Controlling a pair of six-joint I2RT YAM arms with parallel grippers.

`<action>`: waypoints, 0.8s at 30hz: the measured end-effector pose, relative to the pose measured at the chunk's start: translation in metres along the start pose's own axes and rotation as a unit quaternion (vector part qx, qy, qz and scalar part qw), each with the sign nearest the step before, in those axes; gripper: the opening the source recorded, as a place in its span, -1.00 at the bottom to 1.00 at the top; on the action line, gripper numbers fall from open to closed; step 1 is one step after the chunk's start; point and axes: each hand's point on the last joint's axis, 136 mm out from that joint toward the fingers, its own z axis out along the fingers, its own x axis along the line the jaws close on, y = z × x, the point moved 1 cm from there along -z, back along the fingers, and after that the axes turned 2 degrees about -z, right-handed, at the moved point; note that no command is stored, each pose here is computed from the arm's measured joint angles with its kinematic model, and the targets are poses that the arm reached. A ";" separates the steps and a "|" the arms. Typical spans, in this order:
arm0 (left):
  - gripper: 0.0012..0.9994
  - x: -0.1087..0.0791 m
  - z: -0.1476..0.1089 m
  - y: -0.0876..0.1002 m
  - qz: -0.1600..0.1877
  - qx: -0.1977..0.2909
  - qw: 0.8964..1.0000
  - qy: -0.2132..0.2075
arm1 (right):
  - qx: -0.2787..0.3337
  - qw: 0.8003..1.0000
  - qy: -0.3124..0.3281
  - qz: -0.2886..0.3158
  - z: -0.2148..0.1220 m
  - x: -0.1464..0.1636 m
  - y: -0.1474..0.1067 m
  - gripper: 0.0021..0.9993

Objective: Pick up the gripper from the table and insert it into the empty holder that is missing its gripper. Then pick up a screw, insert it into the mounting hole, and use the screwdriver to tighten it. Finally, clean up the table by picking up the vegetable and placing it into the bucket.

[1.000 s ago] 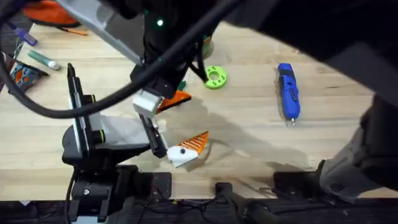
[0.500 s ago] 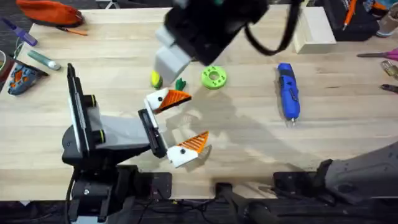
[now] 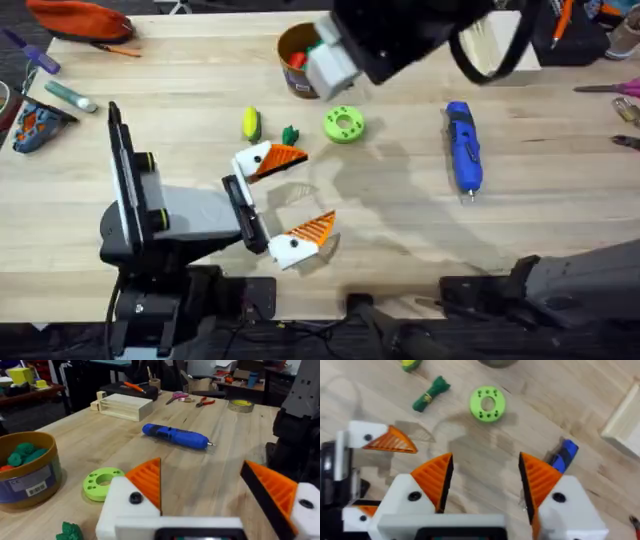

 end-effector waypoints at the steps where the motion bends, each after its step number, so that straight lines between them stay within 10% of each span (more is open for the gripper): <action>1: 0.97 0.000 0.000 0.000 0.000 0.000 1.000 0.000 | 0.004 1.000 -0.007 0.008 0.003 -0.004 -0.003 0.51; 24: 0.97 0.000 0.000 0.000 0.000 0.000 1.000 0.000 | 0.121 0.958 -0.126 0.226 0.078 -0.094 -0.085 0.76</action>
